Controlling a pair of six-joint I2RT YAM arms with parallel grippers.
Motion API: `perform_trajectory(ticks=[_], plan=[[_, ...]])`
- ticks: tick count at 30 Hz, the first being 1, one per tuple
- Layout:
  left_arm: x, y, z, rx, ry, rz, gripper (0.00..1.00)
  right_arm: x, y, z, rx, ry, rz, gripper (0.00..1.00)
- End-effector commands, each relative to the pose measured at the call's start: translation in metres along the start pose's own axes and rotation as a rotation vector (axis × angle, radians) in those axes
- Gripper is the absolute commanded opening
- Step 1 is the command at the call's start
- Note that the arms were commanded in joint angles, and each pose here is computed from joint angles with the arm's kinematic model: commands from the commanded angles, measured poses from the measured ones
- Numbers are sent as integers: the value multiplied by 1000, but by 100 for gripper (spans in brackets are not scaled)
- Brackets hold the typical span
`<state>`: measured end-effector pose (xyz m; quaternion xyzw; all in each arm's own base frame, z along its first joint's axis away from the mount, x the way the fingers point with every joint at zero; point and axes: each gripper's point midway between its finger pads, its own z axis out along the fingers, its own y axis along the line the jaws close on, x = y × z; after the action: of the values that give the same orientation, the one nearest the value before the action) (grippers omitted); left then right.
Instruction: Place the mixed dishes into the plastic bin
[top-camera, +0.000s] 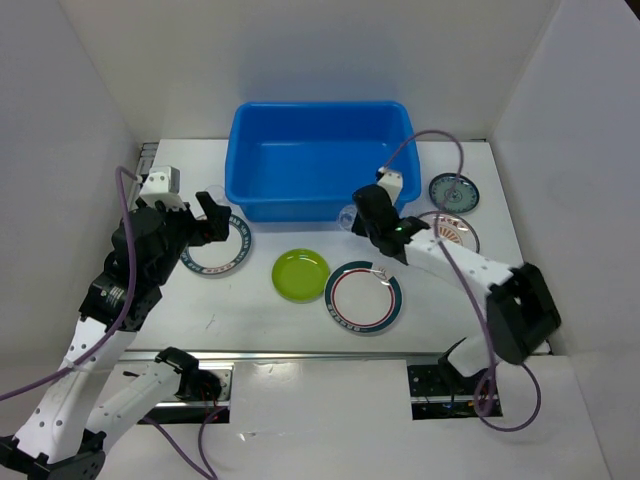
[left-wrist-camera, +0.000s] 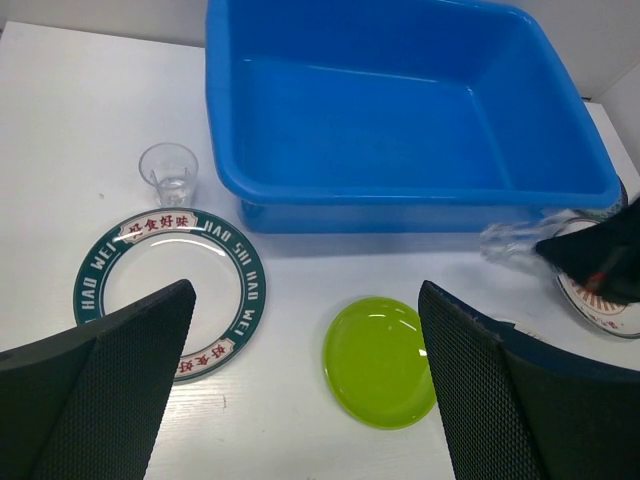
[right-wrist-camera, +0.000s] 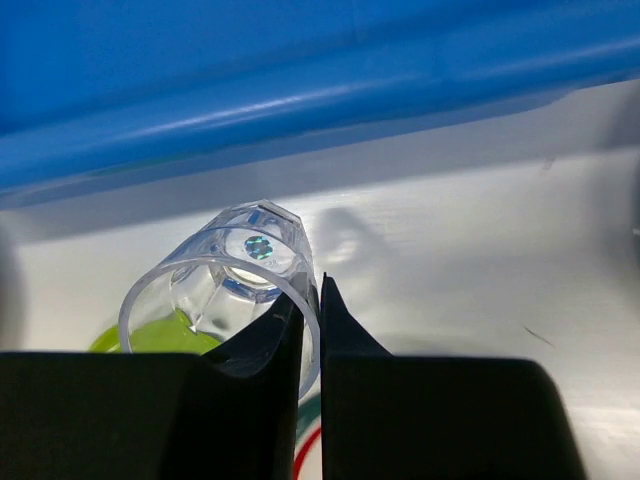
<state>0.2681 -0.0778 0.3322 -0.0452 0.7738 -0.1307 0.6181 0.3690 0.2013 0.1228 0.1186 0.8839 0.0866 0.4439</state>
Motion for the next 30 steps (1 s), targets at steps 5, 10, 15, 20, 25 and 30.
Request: perform_trajectory(ticks=[5, 10, 15, 20, 25, 30], plan=[[-23, -7, 1, 25, -77, 11, 99, -158, 58, -131, -264, -232, -44, 0], [-27, -11, 2, 38, -82, 10, 99, -197, 70, -80, -236, -239, -104, 0], [-29, -12, -2, 46, -74, 11, 99, -218, 78, 14, -149, -193, -138, 0], [-29, -8, -8, 31, -67, 32, 99, -204, 44, 113, -73, -53, -79, 0], [-33, 0, -15, 0, -98, 25, 99, -187, -4, 168, 4, 21, -2, 0], [-28, 3, -7, -20, -85, 38, 99, -184, -26, 196, 51, 53, 13, 0]])
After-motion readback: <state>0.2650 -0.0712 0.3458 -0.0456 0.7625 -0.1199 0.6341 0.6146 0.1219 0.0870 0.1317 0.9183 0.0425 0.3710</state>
